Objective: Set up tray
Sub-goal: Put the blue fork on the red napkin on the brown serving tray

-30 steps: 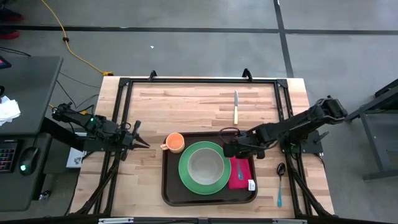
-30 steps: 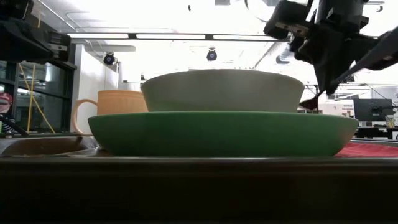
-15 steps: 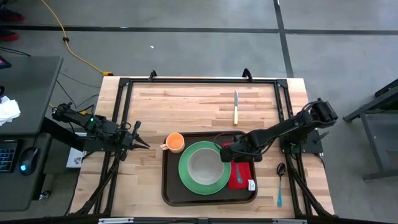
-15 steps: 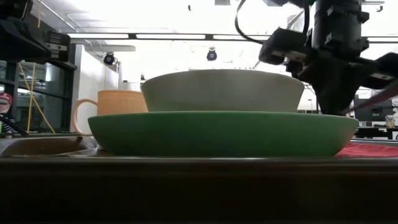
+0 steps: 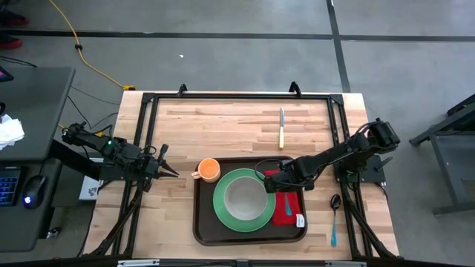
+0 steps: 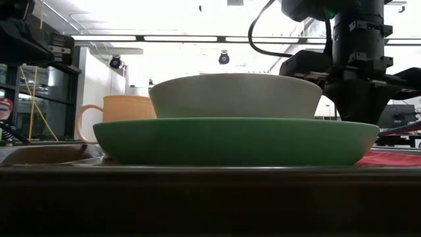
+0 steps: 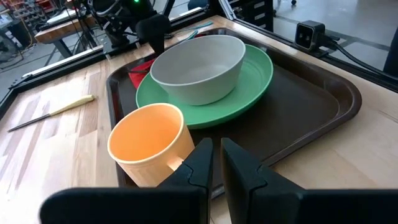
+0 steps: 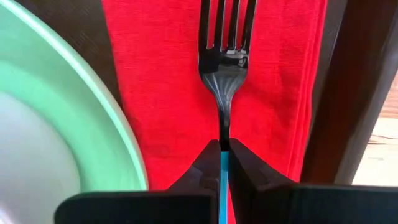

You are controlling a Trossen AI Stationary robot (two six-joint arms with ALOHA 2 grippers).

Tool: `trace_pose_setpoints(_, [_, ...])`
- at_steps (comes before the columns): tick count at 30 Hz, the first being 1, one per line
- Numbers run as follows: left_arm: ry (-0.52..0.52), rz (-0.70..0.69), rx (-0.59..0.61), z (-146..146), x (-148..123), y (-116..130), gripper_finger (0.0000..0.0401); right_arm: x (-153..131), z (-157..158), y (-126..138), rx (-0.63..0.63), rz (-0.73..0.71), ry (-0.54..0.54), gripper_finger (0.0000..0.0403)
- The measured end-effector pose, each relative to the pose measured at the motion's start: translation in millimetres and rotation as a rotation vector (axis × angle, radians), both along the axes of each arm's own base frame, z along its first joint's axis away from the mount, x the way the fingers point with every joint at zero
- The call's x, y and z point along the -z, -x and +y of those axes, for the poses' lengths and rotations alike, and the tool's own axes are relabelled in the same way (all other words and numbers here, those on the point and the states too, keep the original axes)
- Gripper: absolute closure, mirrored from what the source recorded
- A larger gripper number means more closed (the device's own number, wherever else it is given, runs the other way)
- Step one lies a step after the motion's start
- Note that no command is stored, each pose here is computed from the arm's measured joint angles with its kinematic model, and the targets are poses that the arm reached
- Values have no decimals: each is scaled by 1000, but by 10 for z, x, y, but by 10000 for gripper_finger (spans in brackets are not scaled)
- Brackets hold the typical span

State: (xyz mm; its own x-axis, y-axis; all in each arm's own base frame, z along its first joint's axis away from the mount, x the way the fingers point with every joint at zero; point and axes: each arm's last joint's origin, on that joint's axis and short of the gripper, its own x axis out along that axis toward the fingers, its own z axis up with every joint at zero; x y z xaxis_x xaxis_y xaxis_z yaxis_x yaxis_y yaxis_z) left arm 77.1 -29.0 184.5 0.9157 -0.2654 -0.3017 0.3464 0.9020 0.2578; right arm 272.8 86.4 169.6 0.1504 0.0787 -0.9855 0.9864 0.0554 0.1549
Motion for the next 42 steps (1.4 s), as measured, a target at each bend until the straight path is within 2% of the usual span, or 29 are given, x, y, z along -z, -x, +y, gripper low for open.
trace_pose_setpoints(6, [0,0,0,0,0,0,339,26,-1,-4,2,7,10,403])
trace_pose_setpoints(18, [-1,0,0,0,0,0,339,254,44,-123,-24,21,-15,403])
trace_pose_setpoints(42, [-6,13,0,2,13,4,339,260,55,-116,-50,36,-52,403])
